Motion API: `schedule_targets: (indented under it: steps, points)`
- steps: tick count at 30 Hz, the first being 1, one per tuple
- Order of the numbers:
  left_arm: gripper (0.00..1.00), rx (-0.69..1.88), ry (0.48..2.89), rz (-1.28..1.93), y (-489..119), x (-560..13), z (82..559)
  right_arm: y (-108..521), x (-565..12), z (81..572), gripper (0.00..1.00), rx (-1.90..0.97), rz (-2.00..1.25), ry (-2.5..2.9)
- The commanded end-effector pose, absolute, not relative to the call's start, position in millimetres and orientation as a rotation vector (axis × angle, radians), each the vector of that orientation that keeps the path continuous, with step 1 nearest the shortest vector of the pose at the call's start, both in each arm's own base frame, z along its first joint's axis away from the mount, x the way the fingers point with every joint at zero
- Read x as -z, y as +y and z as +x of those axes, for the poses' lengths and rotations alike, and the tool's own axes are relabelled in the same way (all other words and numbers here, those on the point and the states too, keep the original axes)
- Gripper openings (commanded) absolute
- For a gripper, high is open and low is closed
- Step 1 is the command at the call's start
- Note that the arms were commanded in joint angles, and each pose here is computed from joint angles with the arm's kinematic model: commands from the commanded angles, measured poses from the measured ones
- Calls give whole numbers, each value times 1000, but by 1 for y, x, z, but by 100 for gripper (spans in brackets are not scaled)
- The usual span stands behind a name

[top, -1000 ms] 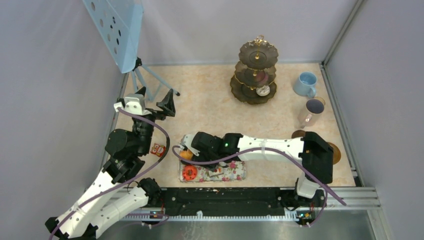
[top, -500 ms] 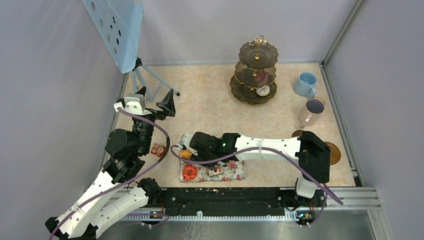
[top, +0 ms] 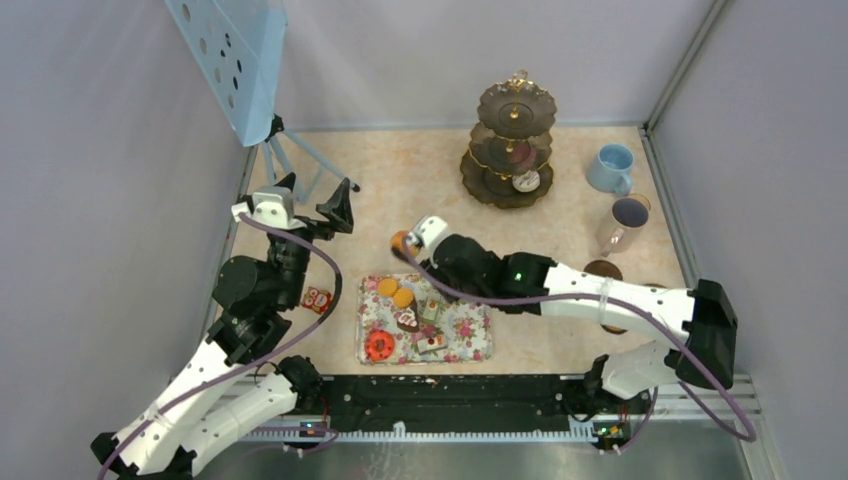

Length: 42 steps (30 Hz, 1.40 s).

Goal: Serve the afternoon tea

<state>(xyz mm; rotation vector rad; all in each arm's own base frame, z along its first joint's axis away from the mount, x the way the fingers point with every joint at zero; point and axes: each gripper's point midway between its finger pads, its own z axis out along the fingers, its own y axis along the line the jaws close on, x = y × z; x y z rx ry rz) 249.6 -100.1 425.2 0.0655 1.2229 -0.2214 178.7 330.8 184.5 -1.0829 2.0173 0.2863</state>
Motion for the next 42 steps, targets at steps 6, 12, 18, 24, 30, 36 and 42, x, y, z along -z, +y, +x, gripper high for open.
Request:
schedule_targets:
  steps: [6,12,18,24,30,36,42]
  points:
    - [99,264,1201,65,-106,-430,250,265,-182,342,11,-68,-290,2081]
    - [99,279,1201,67,-108,-430,249,256,-158,403,12,-11,-117,2116]
    - [99,284,1200,67,-109,-430,249,249,-148,431,12,53,-44,2091]
    - [99,287,1197,69,-109,-431,248,238,-140,451,15,49,18,2089]
    - [99,285,1198,70,-109,-430,249,235,-127,474,23,68,23,2083]
    - [99,284,1197,70,-109,-430,248,237,-122,488,39,84,18,2082]
    - [99,289,1193,74,-110,-431,248,237,-122,484,50,70,2,2097]
